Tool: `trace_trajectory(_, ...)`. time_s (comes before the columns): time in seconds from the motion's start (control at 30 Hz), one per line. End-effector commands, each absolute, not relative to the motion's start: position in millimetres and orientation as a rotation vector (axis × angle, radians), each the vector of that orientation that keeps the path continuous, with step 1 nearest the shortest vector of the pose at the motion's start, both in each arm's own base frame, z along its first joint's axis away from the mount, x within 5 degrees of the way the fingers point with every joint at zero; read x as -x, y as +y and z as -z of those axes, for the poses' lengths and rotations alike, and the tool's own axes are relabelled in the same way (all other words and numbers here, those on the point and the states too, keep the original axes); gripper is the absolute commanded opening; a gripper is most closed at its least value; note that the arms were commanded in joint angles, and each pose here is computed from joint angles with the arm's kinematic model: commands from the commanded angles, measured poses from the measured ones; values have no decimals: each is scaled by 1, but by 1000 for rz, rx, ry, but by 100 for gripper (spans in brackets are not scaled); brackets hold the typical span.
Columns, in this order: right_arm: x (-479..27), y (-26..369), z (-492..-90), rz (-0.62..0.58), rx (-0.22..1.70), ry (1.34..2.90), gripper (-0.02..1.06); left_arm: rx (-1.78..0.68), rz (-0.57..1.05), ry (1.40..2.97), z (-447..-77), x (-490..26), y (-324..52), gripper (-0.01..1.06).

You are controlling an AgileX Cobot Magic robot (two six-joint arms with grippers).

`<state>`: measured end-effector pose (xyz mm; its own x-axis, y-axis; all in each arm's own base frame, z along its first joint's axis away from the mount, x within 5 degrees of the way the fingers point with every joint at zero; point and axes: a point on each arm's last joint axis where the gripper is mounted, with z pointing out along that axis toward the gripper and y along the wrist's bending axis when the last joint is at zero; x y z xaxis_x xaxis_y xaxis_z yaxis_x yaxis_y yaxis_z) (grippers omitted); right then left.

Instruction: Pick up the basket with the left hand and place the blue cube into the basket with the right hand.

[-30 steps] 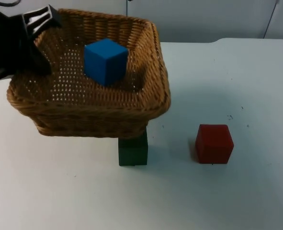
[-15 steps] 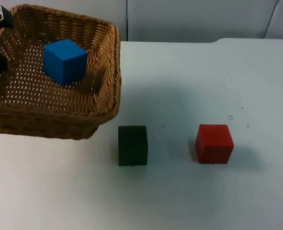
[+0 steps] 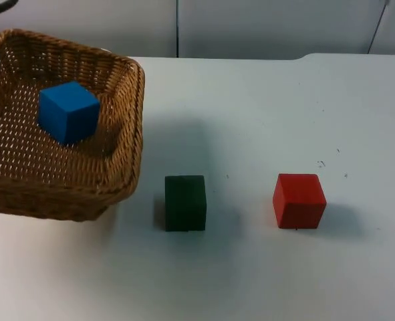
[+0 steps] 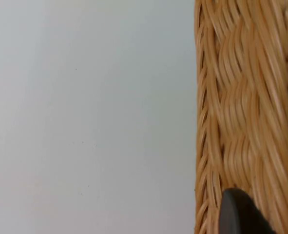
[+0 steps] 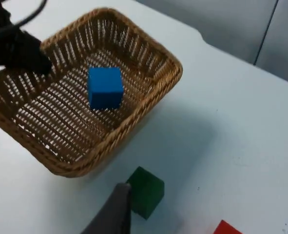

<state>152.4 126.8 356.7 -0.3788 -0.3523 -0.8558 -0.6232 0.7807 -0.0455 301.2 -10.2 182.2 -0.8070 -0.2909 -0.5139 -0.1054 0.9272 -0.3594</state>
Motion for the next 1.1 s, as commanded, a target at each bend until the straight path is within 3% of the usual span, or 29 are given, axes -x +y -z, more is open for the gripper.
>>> trace_trajectory(0.0, -138, 115, -364, -389, 694, 1940, 104, 334, 426, 2478, -181, -304, -9, 0)
trace_trajectory(0.4, -93, 74, -378, -441, 606, 1879, 104, 316, 398, 2560, -139, -313, -7, 0)
trace_trajectory(1.07, -89, 69, -376, -430, 609, 1904, 104, 262, 220, 2609, -110, -318, 3, 0)
